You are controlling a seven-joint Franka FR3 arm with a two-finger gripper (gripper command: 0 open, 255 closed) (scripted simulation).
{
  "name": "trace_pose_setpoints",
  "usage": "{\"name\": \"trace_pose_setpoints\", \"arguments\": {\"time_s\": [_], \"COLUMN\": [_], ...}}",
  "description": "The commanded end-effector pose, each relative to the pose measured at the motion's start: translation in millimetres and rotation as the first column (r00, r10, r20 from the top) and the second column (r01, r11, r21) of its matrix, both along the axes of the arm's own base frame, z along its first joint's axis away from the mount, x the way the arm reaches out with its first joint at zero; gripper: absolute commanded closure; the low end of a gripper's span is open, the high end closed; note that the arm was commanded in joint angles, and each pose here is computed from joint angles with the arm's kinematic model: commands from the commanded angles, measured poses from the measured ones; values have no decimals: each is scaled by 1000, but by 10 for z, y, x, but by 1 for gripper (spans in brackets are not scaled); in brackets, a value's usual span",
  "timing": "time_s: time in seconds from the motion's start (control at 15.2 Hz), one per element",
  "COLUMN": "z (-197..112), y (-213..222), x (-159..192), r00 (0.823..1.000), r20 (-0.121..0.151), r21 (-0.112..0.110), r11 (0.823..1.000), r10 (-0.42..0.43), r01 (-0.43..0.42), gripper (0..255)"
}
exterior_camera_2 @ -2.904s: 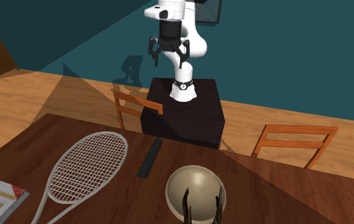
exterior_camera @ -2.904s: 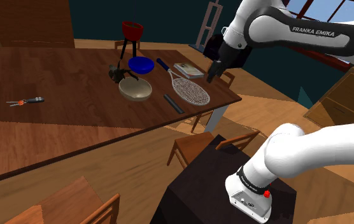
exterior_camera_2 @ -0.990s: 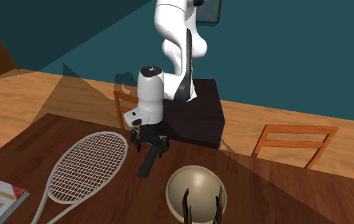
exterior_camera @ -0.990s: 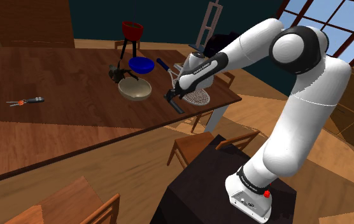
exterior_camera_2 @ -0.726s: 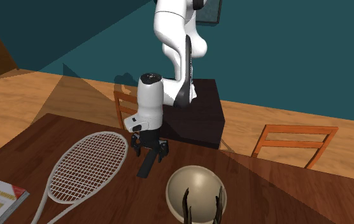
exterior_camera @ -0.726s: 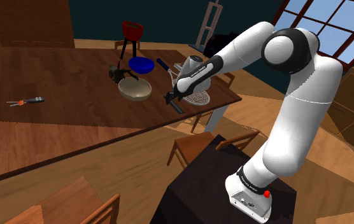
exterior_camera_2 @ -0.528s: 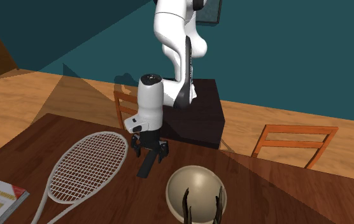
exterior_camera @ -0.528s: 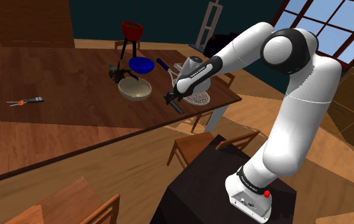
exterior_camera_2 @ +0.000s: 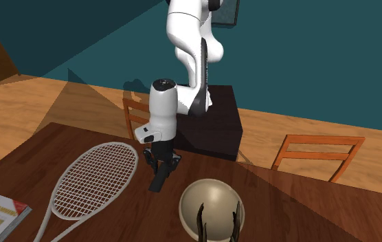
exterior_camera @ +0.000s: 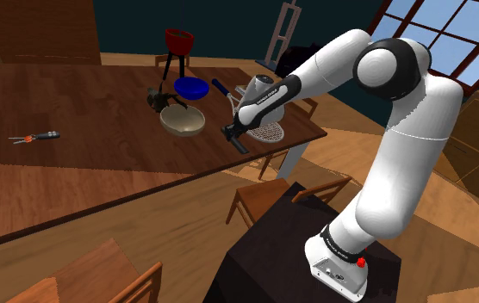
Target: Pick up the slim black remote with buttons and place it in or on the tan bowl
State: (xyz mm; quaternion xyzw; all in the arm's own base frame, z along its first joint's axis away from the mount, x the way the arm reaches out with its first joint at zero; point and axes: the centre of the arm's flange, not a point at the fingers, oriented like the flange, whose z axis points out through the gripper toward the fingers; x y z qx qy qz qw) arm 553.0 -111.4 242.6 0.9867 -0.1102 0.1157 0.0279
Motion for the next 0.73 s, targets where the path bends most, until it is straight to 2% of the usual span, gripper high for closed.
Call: {"name": "trace_pose_setpoints", "arguments": {"time_s": [0.0,0.33,0.66], "z": [-49,-52,212], "y": [-40,-39,-39], "x": [-25,-36,-36], "r00": [1000,1000,1000], "r20": [-11,-11,-11], "r21": [0,0,-1], "r11": [1000,1000,1000], "r10": [-7,-7,-7], "r01": [7,7,7], "gripper": [255,255,255]}}
